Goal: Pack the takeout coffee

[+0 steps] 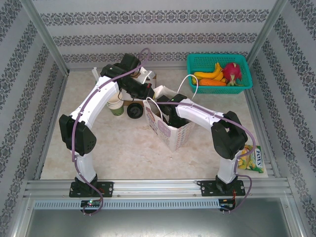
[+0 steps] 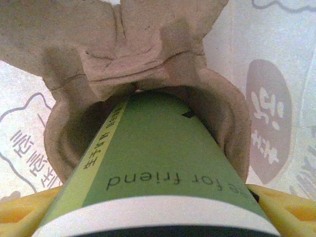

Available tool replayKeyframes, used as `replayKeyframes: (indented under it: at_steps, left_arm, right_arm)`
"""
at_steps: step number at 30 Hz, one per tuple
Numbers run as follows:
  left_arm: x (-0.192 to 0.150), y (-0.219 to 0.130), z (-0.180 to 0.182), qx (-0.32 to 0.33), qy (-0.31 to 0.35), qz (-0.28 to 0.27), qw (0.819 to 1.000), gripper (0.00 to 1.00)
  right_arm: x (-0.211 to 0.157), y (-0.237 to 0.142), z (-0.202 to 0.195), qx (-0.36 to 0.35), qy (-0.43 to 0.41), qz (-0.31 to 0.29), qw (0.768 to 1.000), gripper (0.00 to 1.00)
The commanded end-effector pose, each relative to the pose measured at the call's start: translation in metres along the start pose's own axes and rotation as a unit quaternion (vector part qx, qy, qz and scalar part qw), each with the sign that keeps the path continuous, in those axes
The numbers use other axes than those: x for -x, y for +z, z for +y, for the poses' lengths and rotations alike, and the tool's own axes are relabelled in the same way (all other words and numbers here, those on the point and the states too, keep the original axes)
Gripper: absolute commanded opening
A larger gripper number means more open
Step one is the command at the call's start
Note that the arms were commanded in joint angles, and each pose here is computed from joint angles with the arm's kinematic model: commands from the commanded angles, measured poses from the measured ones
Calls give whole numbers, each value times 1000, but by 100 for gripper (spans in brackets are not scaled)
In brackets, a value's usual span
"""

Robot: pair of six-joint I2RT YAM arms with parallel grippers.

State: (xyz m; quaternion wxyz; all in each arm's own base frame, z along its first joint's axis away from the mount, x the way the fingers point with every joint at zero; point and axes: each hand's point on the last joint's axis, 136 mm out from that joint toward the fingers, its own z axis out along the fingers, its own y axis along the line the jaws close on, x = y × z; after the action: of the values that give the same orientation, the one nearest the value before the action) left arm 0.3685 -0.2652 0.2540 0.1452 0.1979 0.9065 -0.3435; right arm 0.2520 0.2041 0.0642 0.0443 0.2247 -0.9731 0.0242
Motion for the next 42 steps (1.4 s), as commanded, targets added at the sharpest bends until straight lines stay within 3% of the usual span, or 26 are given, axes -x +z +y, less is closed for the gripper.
replayKeyframes:
  at_steps: [1,13,28,42]
  left_arm:
    - [11,-12,-6,-6,11,-27,1000,0]
    - [13,-13,-7,-7,14,-32,999,0]
    - [11,-14,-7,-5,11,-29,999,0]
    - [10,-13,-5,-1,10,-28,1000,0]
  right_arm:
    - [-16,66,-6,-23,6,81,996,47]
    - [2,15,4,9,5,30,1000,55]
    - [15,-59,9,49,31,-50,997,84]
    - [13,-101,3,66,45,-99,992,93]
